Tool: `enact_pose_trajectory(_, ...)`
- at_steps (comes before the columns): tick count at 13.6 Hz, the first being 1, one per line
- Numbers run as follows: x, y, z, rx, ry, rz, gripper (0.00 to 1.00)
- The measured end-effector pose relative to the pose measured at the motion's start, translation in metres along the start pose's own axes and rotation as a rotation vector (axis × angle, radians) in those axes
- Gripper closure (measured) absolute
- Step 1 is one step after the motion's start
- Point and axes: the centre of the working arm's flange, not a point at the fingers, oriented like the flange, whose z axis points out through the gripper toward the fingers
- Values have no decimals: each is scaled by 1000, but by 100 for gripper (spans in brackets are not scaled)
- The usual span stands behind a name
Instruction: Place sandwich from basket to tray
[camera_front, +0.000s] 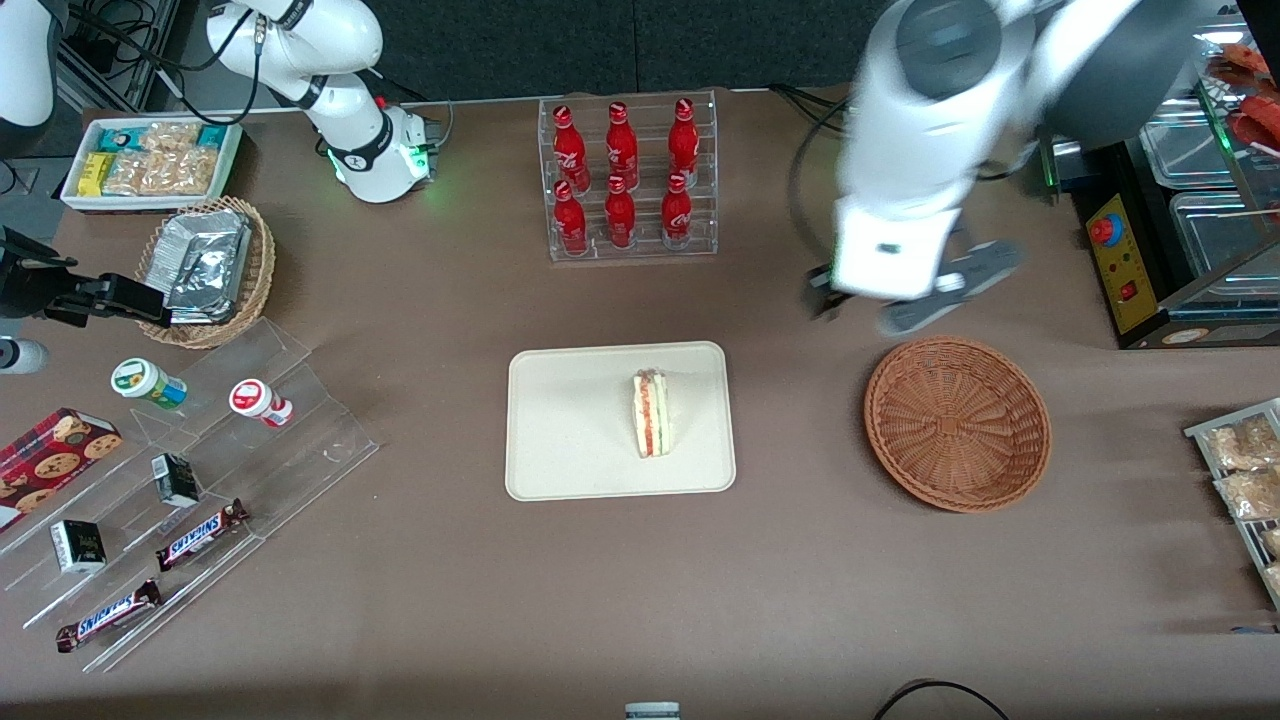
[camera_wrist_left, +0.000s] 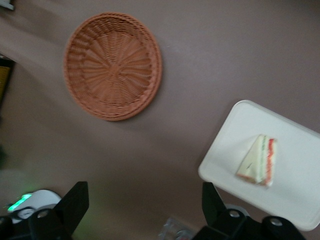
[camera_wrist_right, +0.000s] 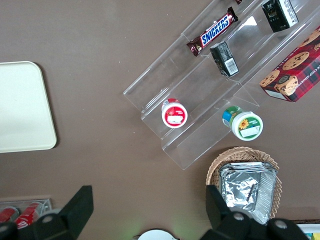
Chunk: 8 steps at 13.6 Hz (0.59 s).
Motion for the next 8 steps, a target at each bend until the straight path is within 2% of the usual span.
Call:
enact_pose_trajectory(5, 27, -106, -22, -18, -55, 161, 0)
enact_pose_trajectory(8, 54, -164, -17, -53, -96, 251, 0)
